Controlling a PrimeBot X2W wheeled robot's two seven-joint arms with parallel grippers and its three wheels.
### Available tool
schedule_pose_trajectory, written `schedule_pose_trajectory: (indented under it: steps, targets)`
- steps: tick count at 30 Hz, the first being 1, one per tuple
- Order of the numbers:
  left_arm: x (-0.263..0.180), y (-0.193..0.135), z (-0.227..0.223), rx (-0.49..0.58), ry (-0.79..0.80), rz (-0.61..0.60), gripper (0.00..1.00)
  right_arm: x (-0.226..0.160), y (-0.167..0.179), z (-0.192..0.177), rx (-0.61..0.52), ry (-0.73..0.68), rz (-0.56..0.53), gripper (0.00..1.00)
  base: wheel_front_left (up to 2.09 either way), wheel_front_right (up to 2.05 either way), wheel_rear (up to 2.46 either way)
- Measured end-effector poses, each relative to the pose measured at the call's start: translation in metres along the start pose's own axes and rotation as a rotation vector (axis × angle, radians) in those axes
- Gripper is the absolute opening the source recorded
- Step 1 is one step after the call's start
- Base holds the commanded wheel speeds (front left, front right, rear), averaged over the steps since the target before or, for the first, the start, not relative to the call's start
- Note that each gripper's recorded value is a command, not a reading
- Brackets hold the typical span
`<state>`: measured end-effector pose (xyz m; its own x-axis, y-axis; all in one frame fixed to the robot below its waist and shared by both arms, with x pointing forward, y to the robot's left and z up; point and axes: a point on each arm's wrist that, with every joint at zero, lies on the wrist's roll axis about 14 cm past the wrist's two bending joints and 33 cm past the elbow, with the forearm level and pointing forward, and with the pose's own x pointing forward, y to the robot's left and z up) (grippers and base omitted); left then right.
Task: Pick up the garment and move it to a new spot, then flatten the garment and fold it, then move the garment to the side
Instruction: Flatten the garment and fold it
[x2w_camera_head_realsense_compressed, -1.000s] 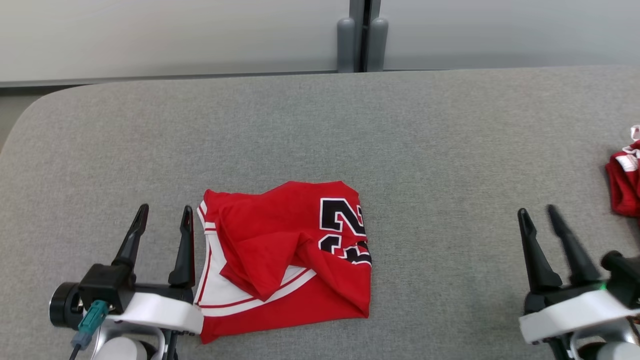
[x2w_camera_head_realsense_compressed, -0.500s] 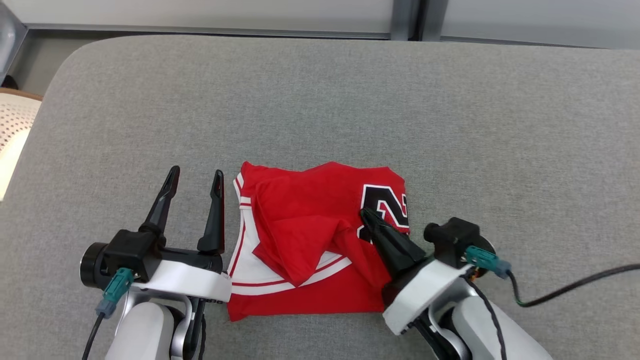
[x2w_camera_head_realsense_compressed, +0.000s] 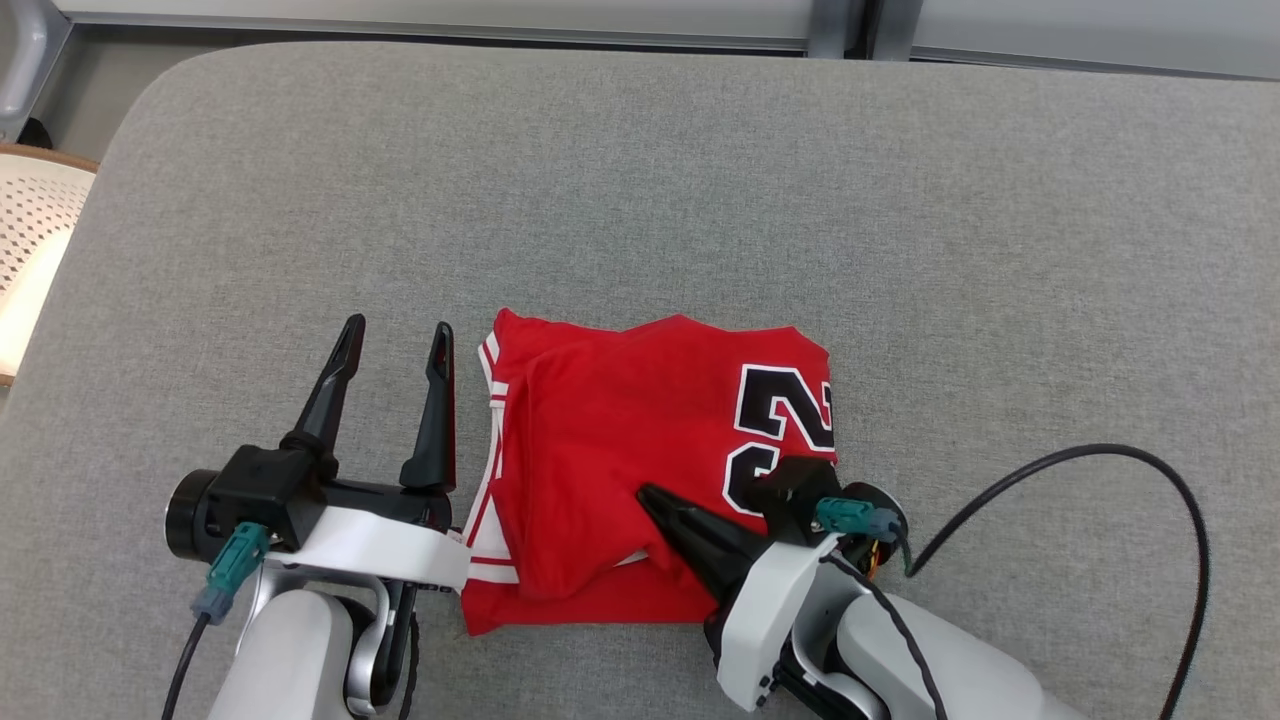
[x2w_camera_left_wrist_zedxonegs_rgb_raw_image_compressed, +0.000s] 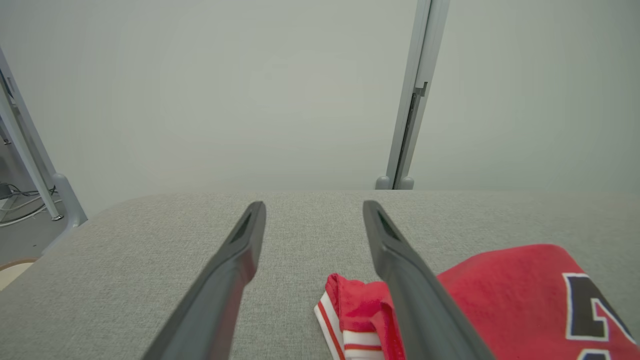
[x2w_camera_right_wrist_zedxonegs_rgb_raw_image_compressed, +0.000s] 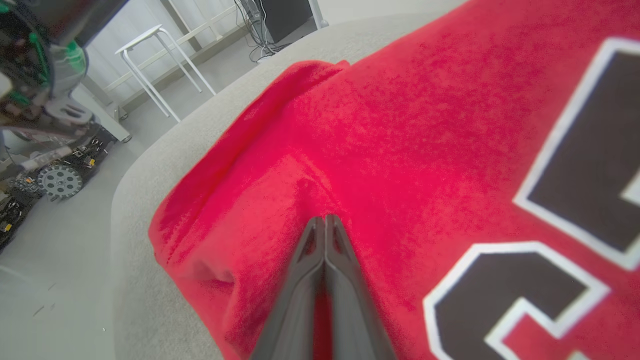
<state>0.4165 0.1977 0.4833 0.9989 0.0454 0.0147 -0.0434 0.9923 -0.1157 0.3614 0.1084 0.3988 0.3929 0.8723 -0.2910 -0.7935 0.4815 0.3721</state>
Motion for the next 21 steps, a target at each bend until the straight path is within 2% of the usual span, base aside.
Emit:
schedule_pose_trajectory:
  steps: [4, 9, 13, 17, 18, 20, 21]
  targets:
    - [0.001, 0.001, 0.000, -0.003, -0.002, 0.003, 1.00, -0.003, 0.015, -0.017, -0.039, 0.070, 0.069, 0.00, 0.00, 0.00, 0.00]
    - [0.001, 0.000, 0.000, -0.009, -0.001, -0.001, 1.00, -0.006, 0.026, -0.024, -0.027, 0.083, 0.109, 0.00, 0.00, 0.00, 0.00]
    - [0.000, -0.001, 0.000, -0.011, -0.002, -0.001, 1.00, -0.007, 0.031, -0.007, -0.015, -0.006, 0.120, 0.00, 0.00, 0.00, 0.00]
    - [-0.001, -0.001, 0.001, -0.001, -0.004, -0.008, 1.00, -0.013, 0.014, 0.037, -0.009, -0.162, 0.069, 0.00, 0.00, 0.00, 0.00]
    - [-0.003, -0.001, 0.000, 0.001, -0.002, -0.008, 1.00, -0.017, 0.005, 0.049, -0.015, -0.201, 0.041, 0.12, 0.00, 0.00, 0.00]
    - [-0.003, -0.002, 0.003, 0.006, -0.010, -0.013, 1.00, -0.029, -0.017, 0.071, -0.024, -0.278, -0.031, 0.90, 0.00, 0.00, 0.00]
    - [-0.003, -0.003, 0.006, 0.007, -0.018, -0.017, 1.00, -0.038, -0.028, 0.081, -0.030, -0.312, -0.074, 1.00, 0.00, 0.00, 0.00]
